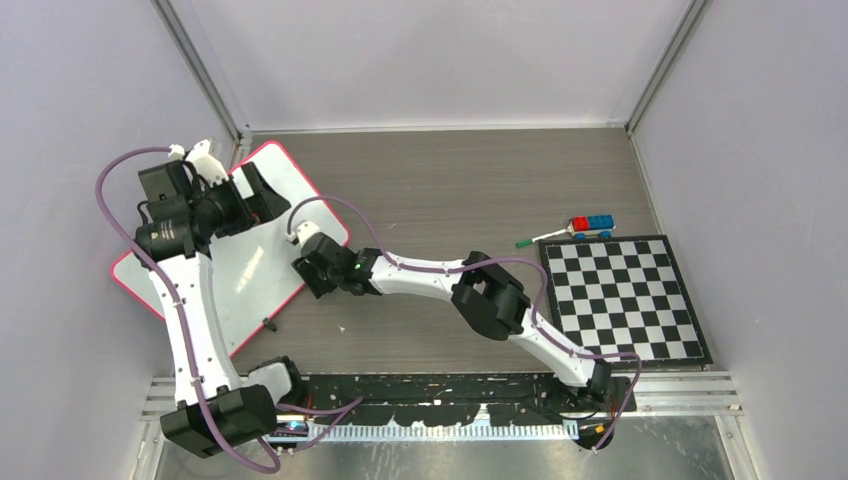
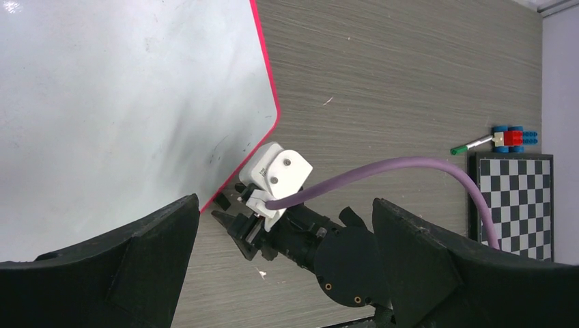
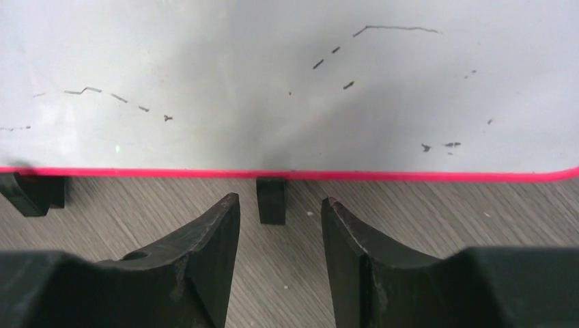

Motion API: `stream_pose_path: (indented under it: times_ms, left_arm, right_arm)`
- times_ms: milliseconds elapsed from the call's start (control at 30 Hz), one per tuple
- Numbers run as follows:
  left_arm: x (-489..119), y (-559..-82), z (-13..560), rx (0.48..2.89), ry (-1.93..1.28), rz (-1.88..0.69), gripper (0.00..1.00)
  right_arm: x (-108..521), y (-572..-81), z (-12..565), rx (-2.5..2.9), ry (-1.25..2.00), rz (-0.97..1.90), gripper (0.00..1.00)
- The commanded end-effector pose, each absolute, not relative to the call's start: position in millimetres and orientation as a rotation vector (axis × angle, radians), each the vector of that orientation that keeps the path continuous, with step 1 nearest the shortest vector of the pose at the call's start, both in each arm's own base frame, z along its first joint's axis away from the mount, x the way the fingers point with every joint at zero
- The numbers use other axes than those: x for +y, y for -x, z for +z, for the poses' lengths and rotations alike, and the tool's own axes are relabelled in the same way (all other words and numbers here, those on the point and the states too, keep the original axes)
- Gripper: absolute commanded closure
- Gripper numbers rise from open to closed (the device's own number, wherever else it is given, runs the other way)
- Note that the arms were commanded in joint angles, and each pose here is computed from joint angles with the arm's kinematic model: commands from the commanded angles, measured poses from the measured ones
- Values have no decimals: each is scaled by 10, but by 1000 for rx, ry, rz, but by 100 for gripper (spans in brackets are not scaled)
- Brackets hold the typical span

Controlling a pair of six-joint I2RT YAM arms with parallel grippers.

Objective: Write a sentence on the whiteboard
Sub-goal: Pick up the whiteboard stand from the corner of the board.

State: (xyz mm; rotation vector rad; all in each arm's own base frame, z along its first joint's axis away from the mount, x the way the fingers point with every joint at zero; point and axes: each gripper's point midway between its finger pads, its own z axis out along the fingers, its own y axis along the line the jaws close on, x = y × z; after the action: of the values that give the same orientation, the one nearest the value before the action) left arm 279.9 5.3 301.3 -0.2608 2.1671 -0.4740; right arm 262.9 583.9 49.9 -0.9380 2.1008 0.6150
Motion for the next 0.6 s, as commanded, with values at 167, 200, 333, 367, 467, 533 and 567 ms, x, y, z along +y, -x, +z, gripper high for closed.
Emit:
stream_pose_path:
  times_ms: [167,200,333,367,467,533,567]
  left_arm:
    - [71,-2838,3160,2092,269,-502,0]
    - [71,-2837,3164,2090,270,-505,0]
    - [68,-2826,3147,2089,273,-508,0]
    - [67,-2824,3139,2090,274,-509,0]
    - [41,-2820,3130,2096,266,-526,0]
    - [29,-2818,3124,2104,260,-537,0]
    - [21,-2821,3119,2106,258,-543,0]
  right_arm:
    - [6029,-2744,673,2041,918,612,66]
    - [6031,-2753,671,2038,917,605,71]
    - [5972,-2787,698,2038,906,579,91]
    - [5931,-2809,704,2041,902,568,98]
    - [5768,-2892,739,2061,869,551,100]
    - [5617,-2982,763,2066,841,538,100]
    - [5536,-3023,846,2057,826,539,100]
